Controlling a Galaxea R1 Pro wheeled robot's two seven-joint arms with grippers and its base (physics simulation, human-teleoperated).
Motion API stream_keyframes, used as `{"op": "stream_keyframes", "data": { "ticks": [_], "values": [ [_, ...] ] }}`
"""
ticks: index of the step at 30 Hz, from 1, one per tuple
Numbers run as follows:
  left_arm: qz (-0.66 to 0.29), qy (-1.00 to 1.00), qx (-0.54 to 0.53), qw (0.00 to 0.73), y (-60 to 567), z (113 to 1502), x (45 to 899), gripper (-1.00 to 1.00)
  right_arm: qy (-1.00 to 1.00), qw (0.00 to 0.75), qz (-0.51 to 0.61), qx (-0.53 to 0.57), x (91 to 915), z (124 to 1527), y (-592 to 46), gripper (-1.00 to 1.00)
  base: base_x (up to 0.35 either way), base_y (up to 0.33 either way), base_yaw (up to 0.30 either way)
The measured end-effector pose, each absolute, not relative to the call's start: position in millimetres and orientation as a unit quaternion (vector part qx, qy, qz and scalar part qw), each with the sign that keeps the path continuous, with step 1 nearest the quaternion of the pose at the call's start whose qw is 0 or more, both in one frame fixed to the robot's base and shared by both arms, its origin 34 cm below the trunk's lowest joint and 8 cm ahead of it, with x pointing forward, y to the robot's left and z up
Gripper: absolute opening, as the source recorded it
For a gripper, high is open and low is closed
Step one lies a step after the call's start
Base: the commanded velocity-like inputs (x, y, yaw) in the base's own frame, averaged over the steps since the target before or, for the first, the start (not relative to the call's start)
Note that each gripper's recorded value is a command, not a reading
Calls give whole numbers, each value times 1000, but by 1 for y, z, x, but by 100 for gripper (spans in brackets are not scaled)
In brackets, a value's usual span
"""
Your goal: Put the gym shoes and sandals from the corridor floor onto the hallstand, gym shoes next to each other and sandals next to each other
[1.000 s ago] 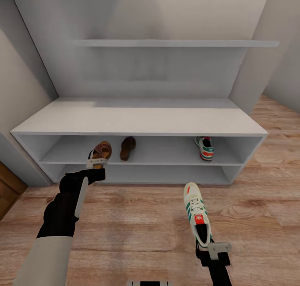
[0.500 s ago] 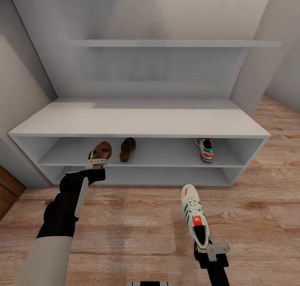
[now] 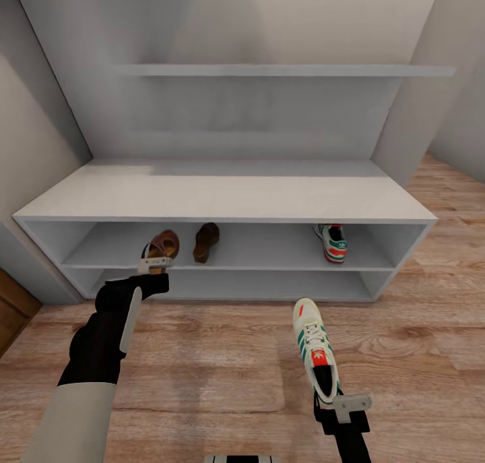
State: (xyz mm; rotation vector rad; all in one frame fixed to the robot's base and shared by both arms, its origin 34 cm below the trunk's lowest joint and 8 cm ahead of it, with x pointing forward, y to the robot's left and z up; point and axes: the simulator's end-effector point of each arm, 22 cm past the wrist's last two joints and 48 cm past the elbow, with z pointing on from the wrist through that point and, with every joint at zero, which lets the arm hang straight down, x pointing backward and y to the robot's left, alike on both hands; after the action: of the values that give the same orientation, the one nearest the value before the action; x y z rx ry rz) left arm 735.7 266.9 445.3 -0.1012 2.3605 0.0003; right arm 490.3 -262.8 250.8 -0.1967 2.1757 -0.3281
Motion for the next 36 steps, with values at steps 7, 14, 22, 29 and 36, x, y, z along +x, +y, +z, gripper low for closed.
{"op": "stream_keyframes", "data": {
  "ticks": [7,14,22,29,36],
  "values": [
    [0,932,-41,360,267,430,730,-100,880,450,-132,-79,491,251,-262,-100,0,0,0],
    [-2,940,-41,340,266,423,725,-100,880,450,-132,-78,491,251,-262,-100,0,0,0],
    [-1,945,-41,326,266,420,721,-100,880,450,-132,-78,491,251,-261,-100,0,0,0],
    [-2,943,-41,330,266,424,722,-100,880,450,-132,-78,491,251,-261,-100,0,0,0],
    [-1,944,-40,329,265,422,721,-100,880,450,-132,-77,491,251,-261,-100,0,0,0]
  ]
}}
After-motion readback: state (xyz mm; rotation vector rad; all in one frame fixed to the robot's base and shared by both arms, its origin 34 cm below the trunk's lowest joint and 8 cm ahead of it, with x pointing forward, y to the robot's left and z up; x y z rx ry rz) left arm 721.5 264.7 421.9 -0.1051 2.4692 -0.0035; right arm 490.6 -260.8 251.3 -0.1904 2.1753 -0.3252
